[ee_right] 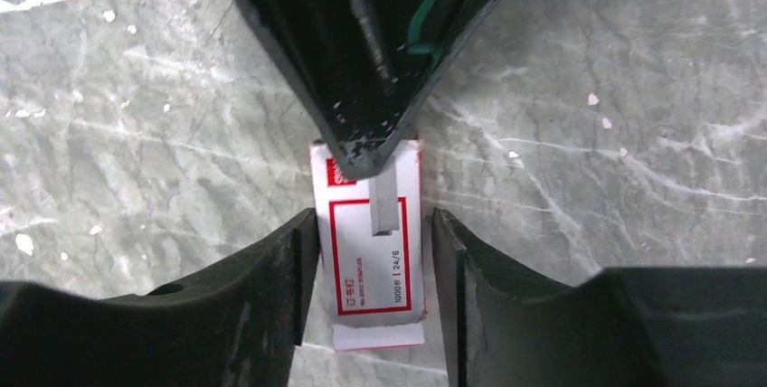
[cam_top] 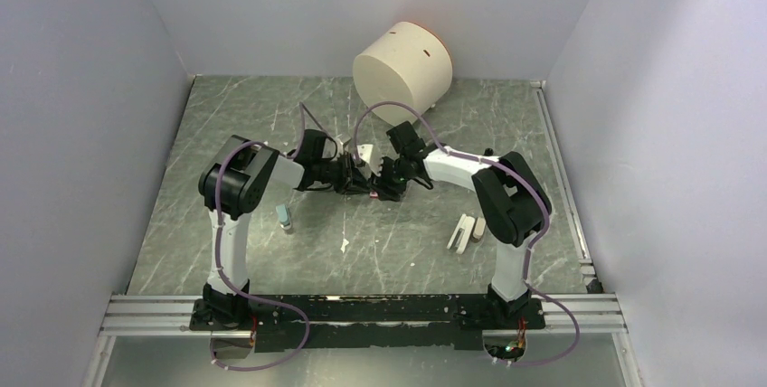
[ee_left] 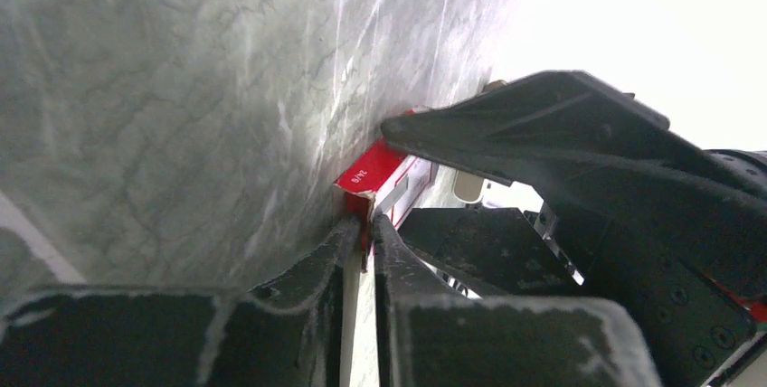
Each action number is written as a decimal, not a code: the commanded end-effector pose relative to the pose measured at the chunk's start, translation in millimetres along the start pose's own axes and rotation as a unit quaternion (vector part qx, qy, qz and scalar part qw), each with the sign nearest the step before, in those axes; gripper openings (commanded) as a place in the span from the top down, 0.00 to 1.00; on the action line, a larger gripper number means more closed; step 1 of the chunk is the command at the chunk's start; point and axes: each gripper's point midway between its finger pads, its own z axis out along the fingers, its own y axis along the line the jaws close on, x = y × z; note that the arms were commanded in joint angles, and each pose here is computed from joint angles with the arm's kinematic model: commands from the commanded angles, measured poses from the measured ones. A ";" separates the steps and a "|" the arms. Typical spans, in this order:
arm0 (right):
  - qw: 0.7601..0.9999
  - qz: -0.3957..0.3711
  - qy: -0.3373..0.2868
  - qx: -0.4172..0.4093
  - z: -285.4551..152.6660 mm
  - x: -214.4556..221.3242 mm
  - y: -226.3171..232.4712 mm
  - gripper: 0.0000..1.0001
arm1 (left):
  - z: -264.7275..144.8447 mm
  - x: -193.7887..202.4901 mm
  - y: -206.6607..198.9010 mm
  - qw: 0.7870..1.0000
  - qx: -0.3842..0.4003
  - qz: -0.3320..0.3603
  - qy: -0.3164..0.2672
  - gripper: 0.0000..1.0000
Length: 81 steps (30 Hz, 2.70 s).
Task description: Load the staples into the stapler
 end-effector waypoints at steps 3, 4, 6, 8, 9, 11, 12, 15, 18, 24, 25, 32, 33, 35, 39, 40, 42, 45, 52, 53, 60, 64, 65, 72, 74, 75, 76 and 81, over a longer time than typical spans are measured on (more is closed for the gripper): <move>1.000 -0.004 0.028 0.013 -0.4 21.9 0.3 0.36 | -4.8 0.8 5.3 0.999 -0.018 0.023 0.020 0.92; 1.000 0.002 0.028 0.010 -4.0 23.0 -0.1 0.35 | -6.0 -0.7 7.3 0.999 -0.024 0.024 0.021 0.94; 1.000 0.013 0.024 -0.001 -9.7 24.3 0.7 0.34 | -7.3 -1.9 9.5 0.999 -0.027 0.020 0.023 0.94; 0.999 0.017 0.029 -0.010 -13.9 29.1 1.8 0.34 | -8.0 -2.1 12.0 0.999 -0.028 0.017 0.026 0.94; 0.999 0.016 0.033 -0.012 -15.4 31.6 2.4 0.34 | -8.9 -2.5 14.6 0.999 -0.032 0.015 0.028 0.94; 0.999 0.018 0.044 -0.016 -18.3 37.9 3.0 0.35 | -11.5 -3.9 19.7 0.999 -0.041 0.012 0.027 0.94; 0.998 0.020 0.048 -0.019 -19.2 41.1 4.0 0.35 | -13.0 -5.4 20.7 0.999 -0.044 0.012 0.025 0.94; 0.998 0.021 0.055 -0.024 -21.1 46.4 5.7 0.36 | -16.3 -9.2 20.5 0.999 -0.044 0.012 0.023 0.94; 0.998 0.022 0.059 -0.029 -21.0 48.5 7.3 0.37 | -18.2 -12.6 18.3 0.999 -0.044 0.017 0.023 0.93; 0.998 0.021 0.054 -0.010 -19.2 45.0 -1.5 0.46 | -20.0 -13.4 17.1 0.999 -0.043 0.017 0.025 0.78; 0.998 0.020 0.055 -0.008 -19.6 45.3 -2.1 0.47 | -20.6 -13.8 17.4 0.999 -0.044 0.016 0.024 0.75; 0.998 0.018 0.056 0.002 -18.2 47.1 -5.3 0.51 | -22.8 -17.1 18.2 0.999 -0.045 0.015 0.020 0.81; 0.998 0.019 0.057 0.005 -17.8 47.7 -6.4 0.52 | -22.9 -17.6 18.2 0.999 -0.044 0.015 0.020 0.82; 0.998 0.019 0.055 0.006 -17.2 46.7 -7.5 0.53 | -23.4 -17.6 17.2 0.999 -0.043 0.018 0.022 0.84; 0.998 0.017 0.051 0.014 -16.0 44.8 -10.5 0.55 | -25.5 -19.2 16.1 0.998 -0.045 0.025 0.022 0.87; 0.998 0.017 0.051 0.014 -15.3 44.7 -10.1 0.55 | -25.5 -19.0 15.0 0.998 -0.042 0.026 0.023 0.87; 0.999 0.016 0.050 0.012 -13.9 43.2 -9.2 0.49 | -25.4 -18.9 13.9 0.999 -0.038 0.028 0.023 0.87; 0.999 0.012 0.048 0.007 -11.1 42.5 -5.4 0.42 | -25.1 -17.9 14.8 0.999 -0.038 0.026 0.025 0.87; 0.999 0.005 0.035 -0.011 -5.8 37.0 -0.3 0.45 | -25.1 -17.7 12.9 0.999 -0.033 0.026 0.026 0.89; 0.999 0.005 0.033 -0.015 -5.2 36.3 0.4 0.45 | -25.2 -17.9 13.1 0.999 -0.034 0.027 0.025 0.89; 0.999 0.006 0.038 -0.018 -4.6 39.2 1.6 0.56 | -25.5 -18.5 12.0 0.999 -0.034 0.029 0.026 0.95; 0.999 0.005 0.042 -0.013 -4.8 40.6 0.5 0.59 | -26.5 -19.7 10.9 0.998 -0.037 0.035 0.026 0.95; 0.999 0.005 0.043 -0.012 -5.0 41.1 0.2 0.59 | -26.7 -20.2 10.3 0.998 -0.037 0.038 0.025 0.95; 0.999 0.005 0.046 -0.005 -5.7 42.1 -2.0 0.61 | -32.9 -24.4 2.9 0.998 -0.037 0.054 0.022 0.95; 0.999 0.006 0.046 -0.004 -5.9 41.8 -2.4 0.61 | -35.8 -26.2 1.2 0.997 -0.037 0.059 0.019 0.95; 0.999 0.006 0.047 -0.003 -6.5 42.1 -3.1 0.62 | -37.1 -26.8 0.7 0.997 -0.037 0.060 0.017 0.95; 0.999 0.006 0.046 -0.003 -6.3 42.0 -3.4 0.62 | -38.6 -27.6 -0.1 0.997 -0.037 0.061 0.016 0.95; 0.999 0.008 0.049 -0.002 -6.2 43.1 -3.4 0.62 | -45.6 -32.1 -1.6 0.998 -0.036 0.060 0.005 0.95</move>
